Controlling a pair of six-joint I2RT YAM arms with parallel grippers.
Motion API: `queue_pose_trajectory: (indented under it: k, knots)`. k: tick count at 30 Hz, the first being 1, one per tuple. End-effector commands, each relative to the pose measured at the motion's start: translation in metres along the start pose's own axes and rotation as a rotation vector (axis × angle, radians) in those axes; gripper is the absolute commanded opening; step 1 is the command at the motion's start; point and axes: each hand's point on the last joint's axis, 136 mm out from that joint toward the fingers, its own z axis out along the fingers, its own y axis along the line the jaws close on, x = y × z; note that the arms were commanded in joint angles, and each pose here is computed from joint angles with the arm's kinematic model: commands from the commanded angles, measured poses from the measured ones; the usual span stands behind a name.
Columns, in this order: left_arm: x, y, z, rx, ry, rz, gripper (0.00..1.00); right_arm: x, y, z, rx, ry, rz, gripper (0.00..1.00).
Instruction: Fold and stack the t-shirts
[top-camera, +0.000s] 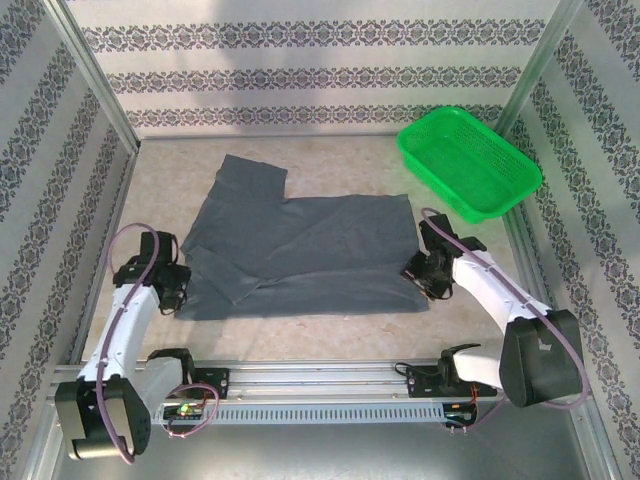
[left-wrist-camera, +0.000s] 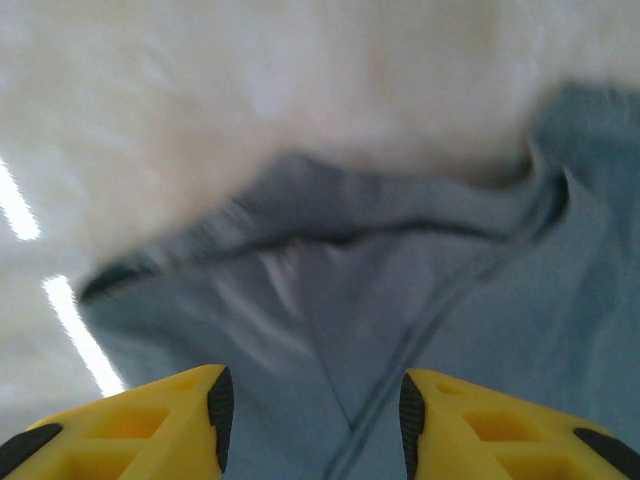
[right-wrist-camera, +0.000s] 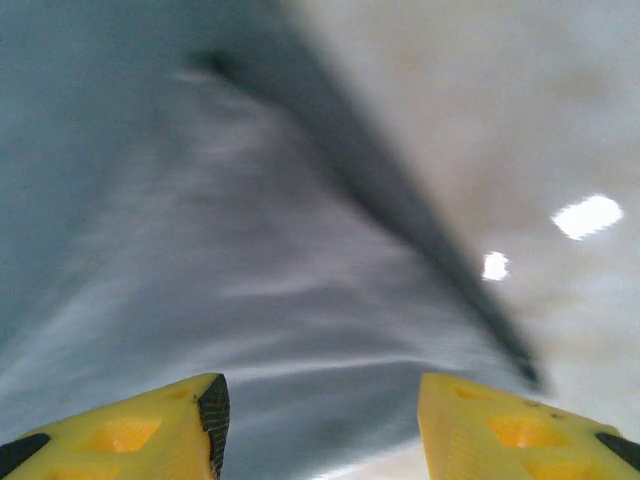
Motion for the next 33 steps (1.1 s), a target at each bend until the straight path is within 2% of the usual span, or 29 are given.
queue_pose_trajectory:
  k: [1,4,7,13,19,23,28,29,33]
  knots:
    - [0.041,-0.021,0.001,0.062,0.133,0.023,0.48,-0.003,0.083,-0.012,-0.299,-0.013,-0.226,0.54]
    - [0.076,-0.019,0.012,0.056,0.212,-0.001,0.48,0.005,0.105,-0.01,-0.345,0.025,-0.279,0.54]
    - [0.095,-0.022,0.021,0.067,0.233,-0.017,0.48,0.009,0.115,-0.003,-0.387,0.061,-0.272,0.54]
    - [0.115,-0.023,0.031,0.009,0.266,0.006,0.47,0.012,0.121,0.004,-0.382,0.091,-0.269,0.55]
    - [0.12,-0.016,0.036,-0.028,0.273,0.003,0.44,0.006,0.131,0.004,-0.393,0.091,-0.263,0.55]
    - [0.121,-0.024,0.038,-0.009,0.269,0.009,0.31,0.004,0.135,0.005,-0.396,0.091,-0.257,0.55]
    - [0.117,-0.041,0.036,0.034,0.243,0.026,0.03,0.003,0.137,0.005,-0.399,0.093,-0.249,0.54]
    - [0.117,-0.045,0.035,0.044,0.241,0.032,0.0,0.004,0.136,0.005,-0.398,0.095,-0.247,0.54]
    - [0.115,-0.064,0.03,0.075,0.225,0.099,0.0,0.003,0.136,0.003,-0.397,0.092,-0.246,0.53]
